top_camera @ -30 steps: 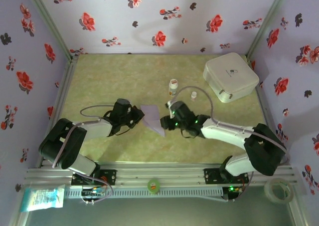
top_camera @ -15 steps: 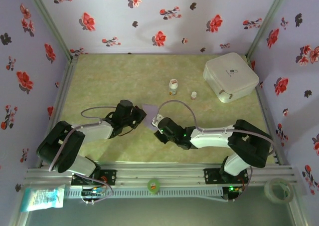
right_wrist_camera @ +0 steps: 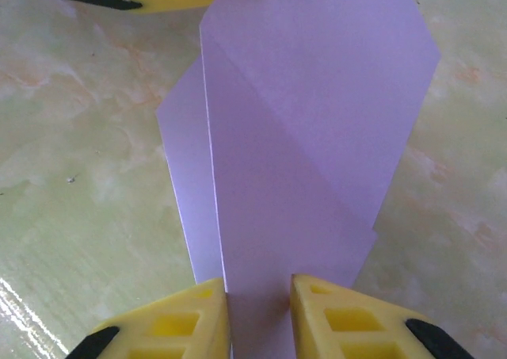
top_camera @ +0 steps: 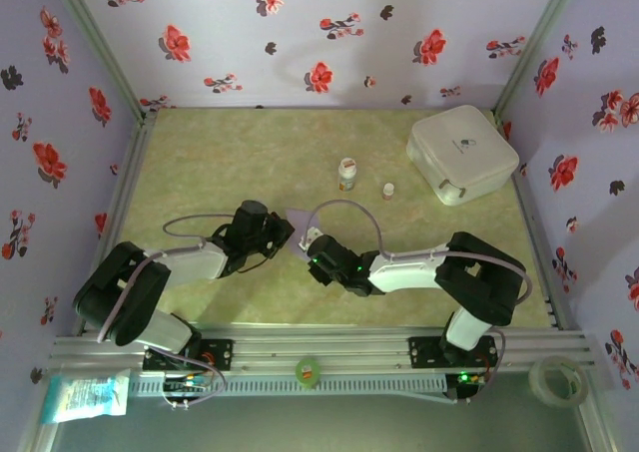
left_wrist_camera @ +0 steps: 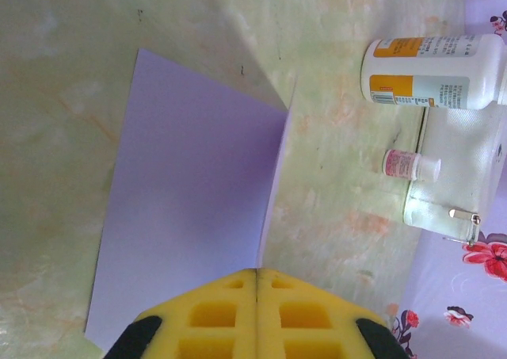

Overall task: Fold a paper plane with a square sheet of paper (pick it up from the middle)
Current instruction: Fourth fold the wing at the center of the table.

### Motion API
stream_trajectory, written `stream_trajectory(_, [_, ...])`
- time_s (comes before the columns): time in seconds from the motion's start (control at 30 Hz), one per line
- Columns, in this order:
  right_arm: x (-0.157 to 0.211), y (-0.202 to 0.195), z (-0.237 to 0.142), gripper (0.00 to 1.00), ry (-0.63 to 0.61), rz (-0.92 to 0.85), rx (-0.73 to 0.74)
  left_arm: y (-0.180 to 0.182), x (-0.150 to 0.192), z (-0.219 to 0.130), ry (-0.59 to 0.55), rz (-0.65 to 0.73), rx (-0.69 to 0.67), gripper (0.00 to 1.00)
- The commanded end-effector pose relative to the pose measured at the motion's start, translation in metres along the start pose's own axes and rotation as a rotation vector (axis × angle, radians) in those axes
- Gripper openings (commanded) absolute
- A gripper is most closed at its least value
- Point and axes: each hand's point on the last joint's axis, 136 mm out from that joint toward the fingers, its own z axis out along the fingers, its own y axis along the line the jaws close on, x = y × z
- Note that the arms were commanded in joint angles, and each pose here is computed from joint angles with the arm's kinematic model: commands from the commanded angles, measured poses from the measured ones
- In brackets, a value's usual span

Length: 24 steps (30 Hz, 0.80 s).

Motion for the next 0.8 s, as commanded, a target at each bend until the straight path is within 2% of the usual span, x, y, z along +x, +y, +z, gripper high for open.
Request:
stream_trajectory(0.0, [-0.005,0.001,0.001,0.23,-0.012,0.035,0.015,-0.009,-0.004,-0.004,-0.029,-0.001,0.027,0.00])
stream_trajectory(0.3, [-0.004,0.001,0.001,0.13,-0.025,0.064,0.009,-0.007,-0.005,-0.004,-0.035,0.002,0.012,0.02])
stream_trajectory(0.33, [-0.003,0.001,0.001,0.13,-0.024,0.062,0.010,-0.007,-0.005,-0.004,-0.036,0.004,0.011,0.05])
stream_trajectory(0.4, [-0.003,0.002,0.002,0.11,-0.024,0.057,0.006,-0.004,-0.006,-0.005,-0.037,0.011,-0.004,0.23])
stream_trajectory(0.6, [-0.006,0.002,0.002,0.09,-0.036,0.059,0.003,0.005,-0.013,-0.008,-0.041,0.032,-0.064,0.41])
stream_trajectory(0.77, [-0.004,0.003,0.003,0.10,-0.033,0.050,0.003,0.002,-0.017,-0.005,-0.011,0.044,-0.055,0.51])
